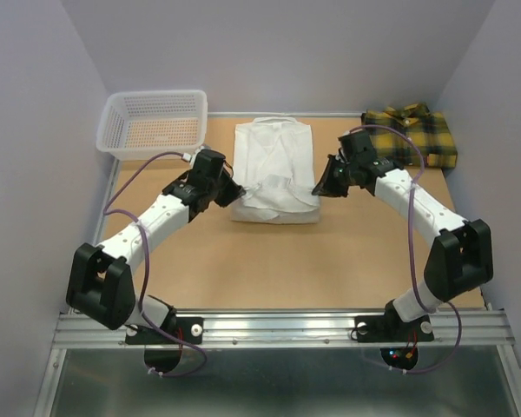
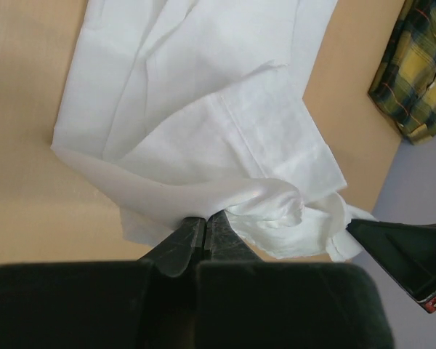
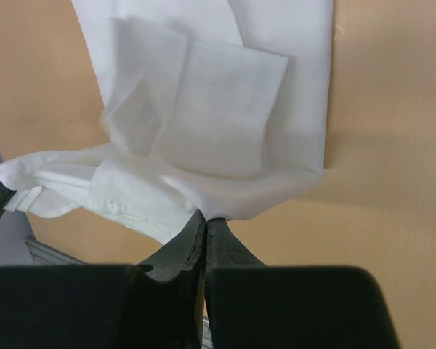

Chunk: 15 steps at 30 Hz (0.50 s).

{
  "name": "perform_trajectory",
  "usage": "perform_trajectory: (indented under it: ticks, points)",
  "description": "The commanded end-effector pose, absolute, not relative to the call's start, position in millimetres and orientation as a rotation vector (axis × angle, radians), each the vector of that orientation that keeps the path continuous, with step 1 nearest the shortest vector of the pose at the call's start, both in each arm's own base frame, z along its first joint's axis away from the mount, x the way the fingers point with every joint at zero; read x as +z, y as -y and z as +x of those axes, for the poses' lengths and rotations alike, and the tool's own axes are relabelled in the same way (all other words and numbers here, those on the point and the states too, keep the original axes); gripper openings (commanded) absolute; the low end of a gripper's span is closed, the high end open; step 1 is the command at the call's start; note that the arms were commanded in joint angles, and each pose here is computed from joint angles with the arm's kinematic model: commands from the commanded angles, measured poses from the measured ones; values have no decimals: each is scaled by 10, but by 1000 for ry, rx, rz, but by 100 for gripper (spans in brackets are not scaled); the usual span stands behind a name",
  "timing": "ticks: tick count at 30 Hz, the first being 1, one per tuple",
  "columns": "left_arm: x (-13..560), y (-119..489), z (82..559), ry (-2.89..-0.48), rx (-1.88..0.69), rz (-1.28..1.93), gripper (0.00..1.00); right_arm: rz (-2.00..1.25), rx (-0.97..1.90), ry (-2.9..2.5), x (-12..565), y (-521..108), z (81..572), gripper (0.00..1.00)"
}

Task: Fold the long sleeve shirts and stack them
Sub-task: Fold the shirt

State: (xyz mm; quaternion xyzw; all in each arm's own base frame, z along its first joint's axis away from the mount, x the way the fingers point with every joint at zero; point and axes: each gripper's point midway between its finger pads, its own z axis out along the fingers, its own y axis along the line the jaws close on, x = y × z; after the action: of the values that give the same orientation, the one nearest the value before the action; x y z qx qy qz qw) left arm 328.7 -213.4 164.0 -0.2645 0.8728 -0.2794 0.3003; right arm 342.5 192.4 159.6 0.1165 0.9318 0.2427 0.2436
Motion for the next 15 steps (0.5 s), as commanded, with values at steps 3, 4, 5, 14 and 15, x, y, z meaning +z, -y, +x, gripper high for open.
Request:
perform_trajectory:
  ticks: [3,4,5,14,15]
  points:
    - [1884,2064,3778,-2240,-741,-636,0,349,646,-2446,1802,-1854,3937,2]
    - [1869,2067,3861,-2242,-737,-627,0,350,643,-2434,1834,-1856,4012,2]
    - [1846,2048,3905,-2244,-727,-627,0,350,639,-2431,1820,-1854,4061,2]
    - [1444,1924,4327,-2301,-672,-642,0,273,618,-2448,1504,-1963,4498,2]
    - [1404,1919,4343,-2309,-668,-643,0,261,612,-2448,1483,-1963,4521,2]
